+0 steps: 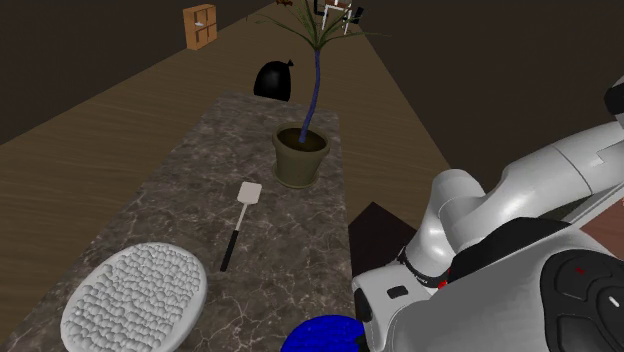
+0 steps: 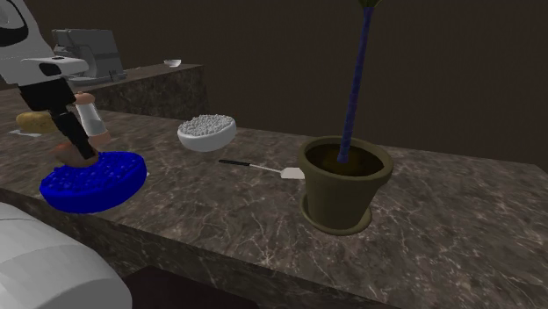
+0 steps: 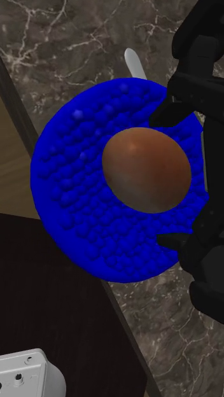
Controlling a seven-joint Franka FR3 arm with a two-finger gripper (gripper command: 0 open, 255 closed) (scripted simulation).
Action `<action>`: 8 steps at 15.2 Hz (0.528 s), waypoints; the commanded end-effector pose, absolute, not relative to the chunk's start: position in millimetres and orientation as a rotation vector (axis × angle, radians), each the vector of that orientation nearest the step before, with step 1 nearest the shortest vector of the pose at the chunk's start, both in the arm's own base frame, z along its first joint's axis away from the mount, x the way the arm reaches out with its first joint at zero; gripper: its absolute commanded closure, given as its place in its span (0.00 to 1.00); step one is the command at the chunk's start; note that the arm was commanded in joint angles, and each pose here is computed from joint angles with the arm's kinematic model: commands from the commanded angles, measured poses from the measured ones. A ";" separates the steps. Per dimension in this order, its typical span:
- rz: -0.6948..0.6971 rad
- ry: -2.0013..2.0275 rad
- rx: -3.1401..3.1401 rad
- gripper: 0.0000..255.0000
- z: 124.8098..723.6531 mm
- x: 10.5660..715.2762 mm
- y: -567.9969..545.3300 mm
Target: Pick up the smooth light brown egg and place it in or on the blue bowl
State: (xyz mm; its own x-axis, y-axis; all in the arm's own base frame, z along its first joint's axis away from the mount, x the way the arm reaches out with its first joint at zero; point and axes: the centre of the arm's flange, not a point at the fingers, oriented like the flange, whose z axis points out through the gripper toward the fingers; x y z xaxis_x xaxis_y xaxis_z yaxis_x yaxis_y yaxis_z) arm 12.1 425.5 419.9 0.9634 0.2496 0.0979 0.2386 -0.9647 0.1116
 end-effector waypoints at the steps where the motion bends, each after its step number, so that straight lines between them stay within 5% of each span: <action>1: 0.169 0.376 3.015 0.00 419.9 12.1 425.5; 8: 0.169 0.376 3.015 0.00 469.3 5.9 429.7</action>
